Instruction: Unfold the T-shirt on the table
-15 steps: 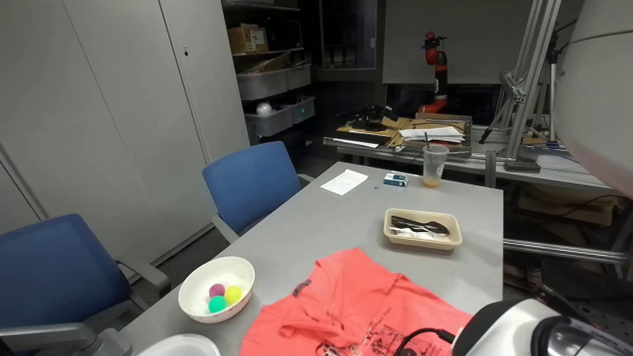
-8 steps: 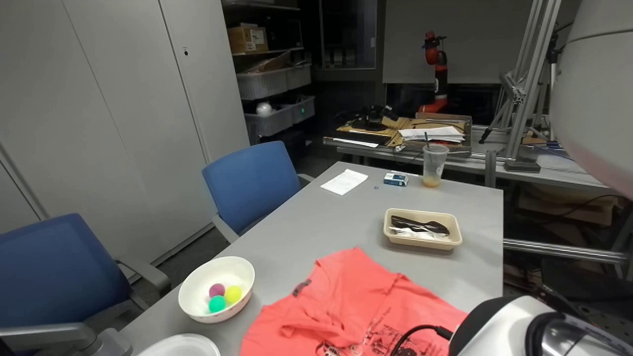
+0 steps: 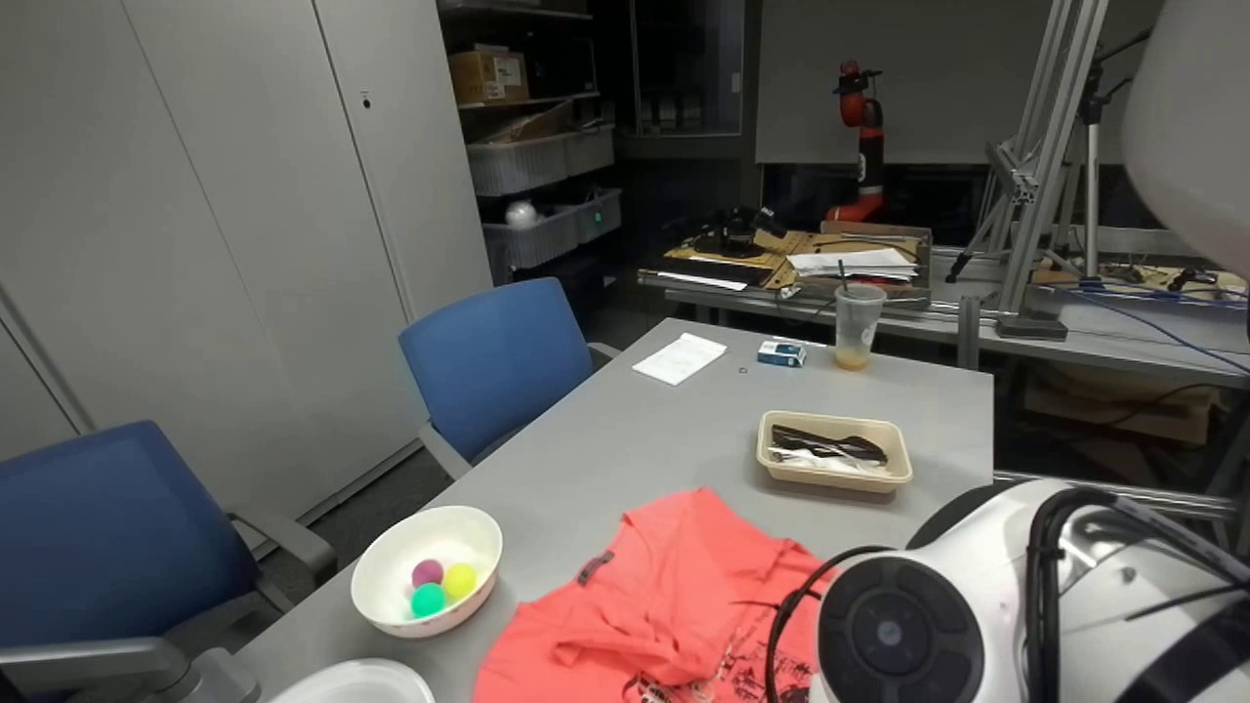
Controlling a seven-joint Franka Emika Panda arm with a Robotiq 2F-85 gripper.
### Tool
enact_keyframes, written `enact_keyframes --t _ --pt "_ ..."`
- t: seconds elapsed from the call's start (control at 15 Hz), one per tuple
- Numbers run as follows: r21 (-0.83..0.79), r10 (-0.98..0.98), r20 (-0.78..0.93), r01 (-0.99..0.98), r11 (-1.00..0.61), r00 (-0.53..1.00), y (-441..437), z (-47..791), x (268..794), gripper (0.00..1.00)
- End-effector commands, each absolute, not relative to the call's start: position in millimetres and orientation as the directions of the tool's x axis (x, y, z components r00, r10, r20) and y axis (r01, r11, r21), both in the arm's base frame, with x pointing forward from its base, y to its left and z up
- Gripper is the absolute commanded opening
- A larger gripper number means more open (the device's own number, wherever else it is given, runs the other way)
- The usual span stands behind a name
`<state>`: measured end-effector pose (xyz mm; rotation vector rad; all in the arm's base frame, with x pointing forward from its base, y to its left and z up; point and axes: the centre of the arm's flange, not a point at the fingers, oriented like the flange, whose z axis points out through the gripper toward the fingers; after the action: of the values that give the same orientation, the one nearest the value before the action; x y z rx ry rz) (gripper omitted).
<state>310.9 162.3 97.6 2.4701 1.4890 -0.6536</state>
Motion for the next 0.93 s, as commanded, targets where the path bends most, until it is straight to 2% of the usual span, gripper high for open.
enact_keyframes --t 0.0,0.47,0.53,0.6,0.87 --pt "0.043 0.706 -0.447 0.801 -0.597 0.55 134 133 308 1.0" --pt "0.175 0.457 -0.338 0.532 -0.829 0.823 124 154 308 1.0" --pt "0.181 0.442 -0.312 0.51 -0.841 0.841 123 159 313 1.0" --pt "0.134 0.49 -0.366 0.566 -0.813 0.791 135 126 313 1.0" --pt "0.164 0.464 -0.315 0.529 -0.832 0.828 127 149 321 1.0"
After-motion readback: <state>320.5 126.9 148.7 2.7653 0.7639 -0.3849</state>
